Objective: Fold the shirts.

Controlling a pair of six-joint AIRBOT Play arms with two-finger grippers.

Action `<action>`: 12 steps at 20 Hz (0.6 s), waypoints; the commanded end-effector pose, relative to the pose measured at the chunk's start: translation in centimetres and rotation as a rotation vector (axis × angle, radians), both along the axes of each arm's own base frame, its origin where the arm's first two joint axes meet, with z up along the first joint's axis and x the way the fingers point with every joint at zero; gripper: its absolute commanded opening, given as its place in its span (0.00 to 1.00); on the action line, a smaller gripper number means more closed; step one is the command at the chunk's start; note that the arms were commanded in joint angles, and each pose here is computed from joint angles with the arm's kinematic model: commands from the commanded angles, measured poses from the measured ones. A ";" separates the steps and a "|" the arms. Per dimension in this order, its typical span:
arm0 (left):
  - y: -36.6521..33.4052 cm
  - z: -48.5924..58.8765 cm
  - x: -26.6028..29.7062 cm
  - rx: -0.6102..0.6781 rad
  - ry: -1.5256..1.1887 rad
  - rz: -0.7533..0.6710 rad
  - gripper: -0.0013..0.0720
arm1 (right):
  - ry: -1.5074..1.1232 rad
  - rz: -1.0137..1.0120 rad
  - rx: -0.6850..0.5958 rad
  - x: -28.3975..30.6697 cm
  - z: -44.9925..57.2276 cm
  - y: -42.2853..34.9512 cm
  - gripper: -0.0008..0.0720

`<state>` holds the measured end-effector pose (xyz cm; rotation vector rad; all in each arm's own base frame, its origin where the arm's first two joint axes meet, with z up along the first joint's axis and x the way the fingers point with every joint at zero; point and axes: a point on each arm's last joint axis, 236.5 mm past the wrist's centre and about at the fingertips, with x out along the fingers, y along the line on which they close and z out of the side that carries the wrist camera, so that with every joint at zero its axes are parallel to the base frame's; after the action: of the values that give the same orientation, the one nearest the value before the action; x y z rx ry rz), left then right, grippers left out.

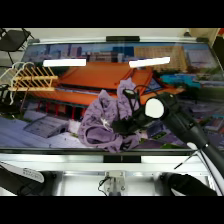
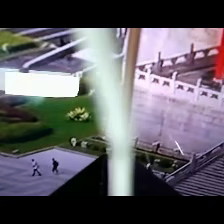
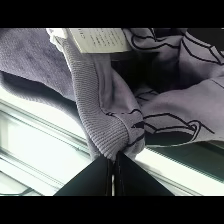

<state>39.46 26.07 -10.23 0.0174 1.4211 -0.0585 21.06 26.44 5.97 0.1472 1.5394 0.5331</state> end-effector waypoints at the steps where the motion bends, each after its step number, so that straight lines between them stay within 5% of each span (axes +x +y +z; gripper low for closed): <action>1: -0.5 0.0 0.6 -0.028 -0.025 0.022 0.11 | 0.000 -0.001 0.002 0.0 0.0 0.1 0.10; 12: -1.0 15.0 5.7 0.040 -0.327 0.115 0.10 | -0.025 0.033 -0.056 0.2 -0.5 -1.2 0.10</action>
<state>43.76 26.31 -0.21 -0.0060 1.2076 0.0524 20.91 26.00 5.82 0.1193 1.5459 0.5316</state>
